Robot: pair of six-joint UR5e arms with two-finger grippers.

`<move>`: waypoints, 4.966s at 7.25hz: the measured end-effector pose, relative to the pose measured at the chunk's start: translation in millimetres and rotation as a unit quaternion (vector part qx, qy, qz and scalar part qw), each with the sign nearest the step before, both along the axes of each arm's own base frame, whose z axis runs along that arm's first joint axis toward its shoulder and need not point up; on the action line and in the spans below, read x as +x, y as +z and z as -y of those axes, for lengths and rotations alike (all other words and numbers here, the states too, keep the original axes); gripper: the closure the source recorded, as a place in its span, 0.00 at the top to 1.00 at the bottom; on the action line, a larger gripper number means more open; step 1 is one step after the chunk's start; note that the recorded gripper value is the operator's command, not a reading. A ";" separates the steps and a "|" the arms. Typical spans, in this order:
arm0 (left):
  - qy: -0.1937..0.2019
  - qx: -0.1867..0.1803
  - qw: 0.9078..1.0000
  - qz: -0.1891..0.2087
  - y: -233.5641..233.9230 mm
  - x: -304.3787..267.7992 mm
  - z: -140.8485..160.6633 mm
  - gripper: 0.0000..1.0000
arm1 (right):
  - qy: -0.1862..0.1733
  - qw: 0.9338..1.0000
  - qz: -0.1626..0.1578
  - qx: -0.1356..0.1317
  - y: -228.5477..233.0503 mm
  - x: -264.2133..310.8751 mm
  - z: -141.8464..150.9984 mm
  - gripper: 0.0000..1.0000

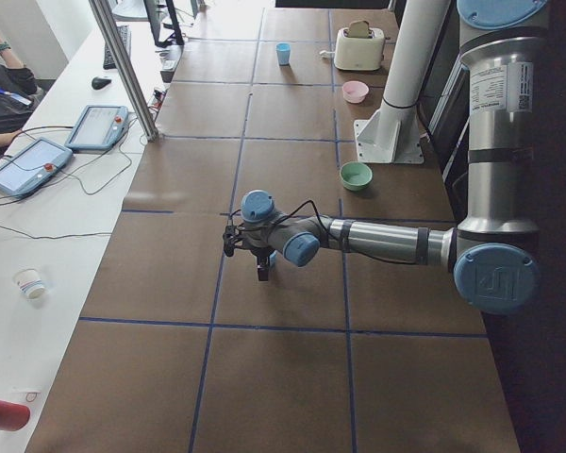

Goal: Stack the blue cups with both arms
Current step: 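Lower the left gripper onto the light blue cup and grasp it, then carry the light blue cup with the left gripper to the table center, then set the cup down upright and open the left gripper, then withdraw the left arm while the right gripper grasps the other light blue cup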

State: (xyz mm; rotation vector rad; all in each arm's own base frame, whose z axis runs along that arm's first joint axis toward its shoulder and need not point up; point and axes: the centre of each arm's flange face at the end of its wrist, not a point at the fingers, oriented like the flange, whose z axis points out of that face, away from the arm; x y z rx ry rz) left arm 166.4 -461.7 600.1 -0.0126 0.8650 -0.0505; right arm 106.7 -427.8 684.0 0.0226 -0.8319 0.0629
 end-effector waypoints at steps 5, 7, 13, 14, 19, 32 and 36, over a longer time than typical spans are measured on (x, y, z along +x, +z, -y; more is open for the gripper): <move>0.024 -0.007 1.000 0.007 6.6 33.1 -2.0 0.06 | 0.000 1.000 0.001 -0.003 2.3 -0.3 -2.6 1.00; 0.019 -0.012 1.000 0.003 0.9 34.3 -1.2 0.00 | 0.000 1.000 0.001 -0.004 3.2 -0.4 -3.3 1.00; -0.016 -0.061 0.998 -0.030 -195.9 107.6 43.1 0.00 | 0.001 1.000 -0.001 0.008 -9.1 0.7 6.8 1.00; -0.011 -0.082 0.996 -0.032 -258.8 156.7 42.1 0.00 | 0.001 1.000 -0.002 0.010 -10.9 0.6 8.6 1.00; -0.025 -0.091 0.995 -0.030 -444.4 400.8 10.8 0.00 | 0.001 1.000 0.001 0.025 -26.5 0.4 21.3 1.00; -0.025 -0.081 0.996 -0.030 -421.2 421.6 3.3 1.00 | 0.001 1.000 0.005 0.028 -29.2 0.2 23.7 1.00; -0.024 -0.094 0.994 -0.052 -424.6 294.9 2.0 1.00 | 0.024 0.999 0.010 0.027 -45.7 -37.8 30.6 1.00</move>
